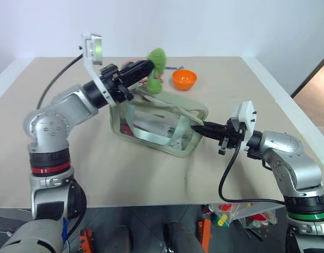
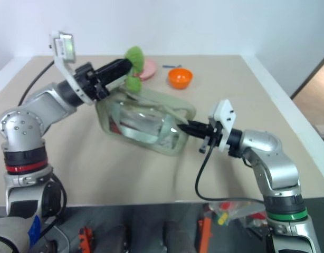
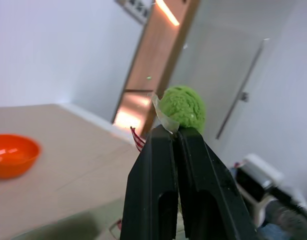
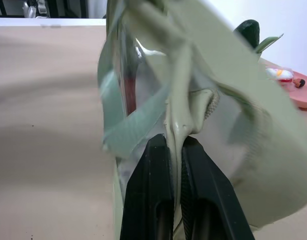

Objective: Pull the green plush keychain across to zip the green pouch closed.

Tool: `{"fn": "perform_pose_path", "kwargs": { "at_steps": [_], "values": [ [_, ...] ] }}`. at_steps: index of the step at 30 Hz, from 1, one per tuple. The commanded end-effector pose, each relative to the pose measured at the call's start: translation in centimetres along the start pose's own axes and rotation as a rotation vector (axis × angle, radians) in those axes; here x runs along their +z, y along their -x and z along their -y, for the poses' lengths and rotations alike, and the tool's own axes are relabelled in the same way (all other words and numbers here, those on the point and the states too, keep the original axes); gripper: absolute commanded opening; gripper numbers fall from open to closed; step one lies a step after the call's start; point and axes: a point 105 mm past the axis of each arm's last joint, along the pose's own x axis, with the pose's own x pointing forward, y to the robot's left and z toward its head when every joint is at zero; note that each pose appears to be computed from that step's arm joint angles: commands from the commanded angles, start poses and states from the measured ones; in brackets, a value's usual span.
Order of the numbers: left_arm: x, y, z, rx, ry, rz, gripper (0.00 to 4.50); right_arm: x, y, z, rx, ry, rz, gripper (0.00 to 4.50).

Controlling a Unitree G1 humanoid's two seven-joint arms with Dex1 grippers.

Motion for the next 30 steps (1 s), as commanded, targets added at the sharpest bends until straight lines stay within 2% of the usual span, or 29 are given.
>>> {"fn": "perform_pose_path", "kwargs": {
  "at_steps": [1, 3, 10, 15, 22, 27, 30],
  "values": [
    [-0.4, -0.4, 1.5, -0.045, -0.055, -0.030, 0.02, 1.3, -0.3, -0.2, 0.019, 0.045, 0.028, 0.00],
    [-0.8, 0.2, 0.9, -0.008, -0.081, -0.057, 0.02, 1.2, -0.3, -0.2, 0.020, 0.043, 0.027, 0.00],
    [0.5, 2.9, -0.5, 0.085, -0.150, -0.097, 0.02, 0.9, -0.1, -0.2, 0.019, 0.039, 0.021, 0.00],
    [-0.7, 3.9, -1.3, 0.121, -0.180, -0.167, 0.02, 0.7, -0.2, -0.2, 0.032, 0.039, 0.020, 0.00],
    [-3.4, 3.5, -0.1, 0.037, -0.189, -0.273, 0.02, 0.6, -0.4, -0.2, 0.047, 0.042, 0.023, 0.00],
    [-3.6, 4.0, -0.6, 0.038, -0.222, -0.340, 1.68, 0.5, -0.5, -0.3, 0.057, 0.045, 0.020, 0.00],
    [-2.8, 4.9, -0.7, 0.025, -0.261, -0.390, 2.61, 0.4, -0.5, -0.3, 0.061, 0.045, 0.020, 0.00]
  ]
}}
